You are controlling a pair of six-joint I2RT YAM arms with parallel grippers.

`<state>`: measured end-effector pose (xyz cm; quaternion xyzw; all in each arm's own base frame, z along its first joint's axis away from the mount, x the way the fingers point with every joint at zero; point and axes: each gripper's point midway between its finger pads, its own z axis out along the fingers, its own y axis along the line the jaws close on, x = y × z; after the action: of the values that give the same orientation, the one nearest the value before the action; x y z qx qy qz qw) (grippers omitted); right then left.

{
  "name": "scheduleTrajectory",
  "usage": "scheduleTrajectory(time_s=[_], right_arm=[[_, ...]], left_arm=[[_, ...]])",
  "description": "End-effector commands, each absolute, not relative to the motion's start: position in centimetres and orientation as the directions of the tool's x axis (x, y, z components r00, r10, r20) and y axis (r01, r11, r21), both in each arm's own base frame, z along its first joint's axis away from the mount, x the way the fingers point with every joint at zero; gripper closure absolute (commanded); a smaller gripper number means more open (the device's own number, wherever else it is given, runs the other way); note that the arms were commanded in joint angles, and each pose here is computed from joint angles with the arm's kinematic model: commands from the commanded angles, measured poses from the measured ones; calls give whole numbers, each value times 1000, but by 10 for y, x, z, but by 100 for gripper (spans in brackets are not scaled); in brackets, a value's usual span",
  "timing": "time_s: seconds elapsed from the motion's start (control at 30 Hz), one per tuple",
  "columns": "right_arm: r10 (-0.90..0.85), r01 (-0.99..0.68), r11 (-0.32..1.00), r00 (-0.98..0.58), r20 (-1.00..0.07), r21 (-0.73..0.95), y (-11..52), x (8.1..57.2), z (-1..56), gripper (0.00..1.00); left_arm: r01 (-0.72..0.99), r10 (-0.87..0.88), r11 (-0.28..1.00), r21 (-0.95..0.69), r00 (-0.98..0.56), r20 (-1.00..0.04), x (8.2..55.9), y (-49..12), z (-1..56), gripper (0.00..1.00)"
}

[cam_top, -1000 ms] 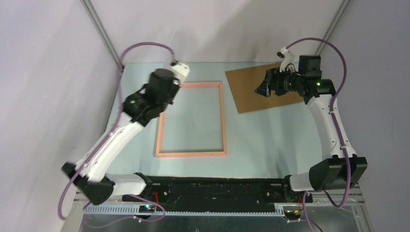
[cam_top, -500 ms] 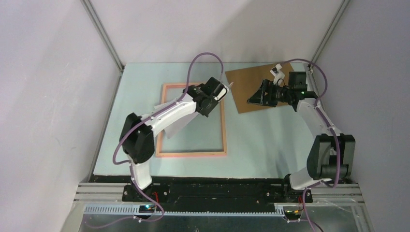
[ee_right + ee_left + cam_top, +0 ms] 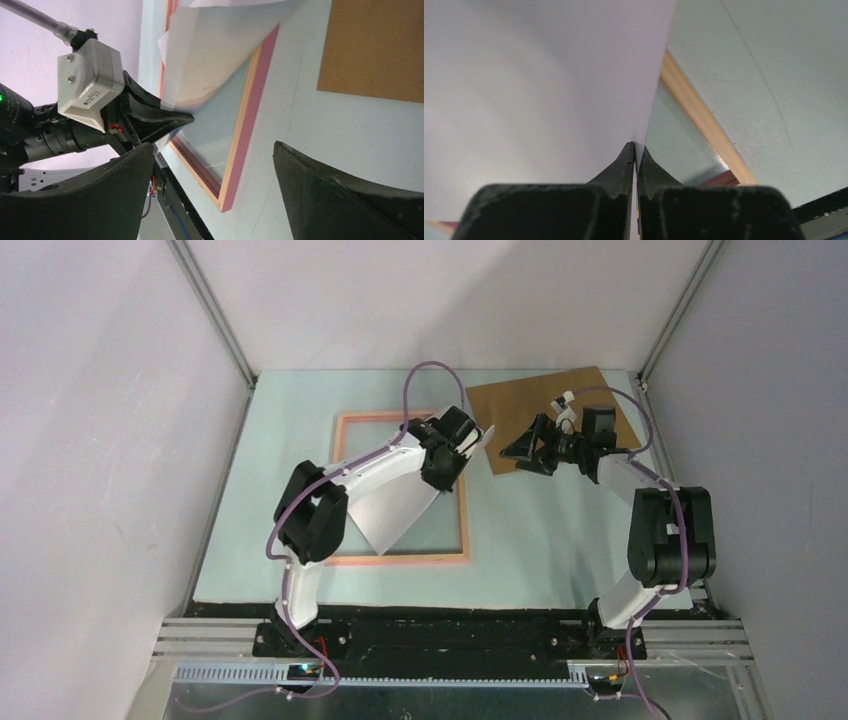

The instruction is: Put the photo into the frame

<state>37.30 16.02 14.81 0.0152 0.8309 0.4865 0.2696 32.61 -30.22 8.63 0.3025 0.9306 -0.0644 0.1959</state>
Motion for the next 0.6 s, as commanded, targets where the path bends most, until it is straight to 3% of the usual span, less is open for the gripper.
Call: scheduleTrajectory(time_s=[0.0,0.2,0.37,0.57], right_arm=[[280,-286,463,-851,-445,839,182,380,147,7],[277,-253,434,-875,-396,865,195,385,127,4],[284,-216,400,-895,-344,891,200,389,111,3],[279,-203,366,-907,-316,908,206,389,106,2]], left_arm=[[560,463,816,-147,-783,-416,322,-332,95,92],[568,462,789,-237,-801,-380,309,-350,88,88],[577,472,769,-274,-802,-366,300,-358,86,78],[588,478,759,-280,-795,-374,296,-362,91,52]])
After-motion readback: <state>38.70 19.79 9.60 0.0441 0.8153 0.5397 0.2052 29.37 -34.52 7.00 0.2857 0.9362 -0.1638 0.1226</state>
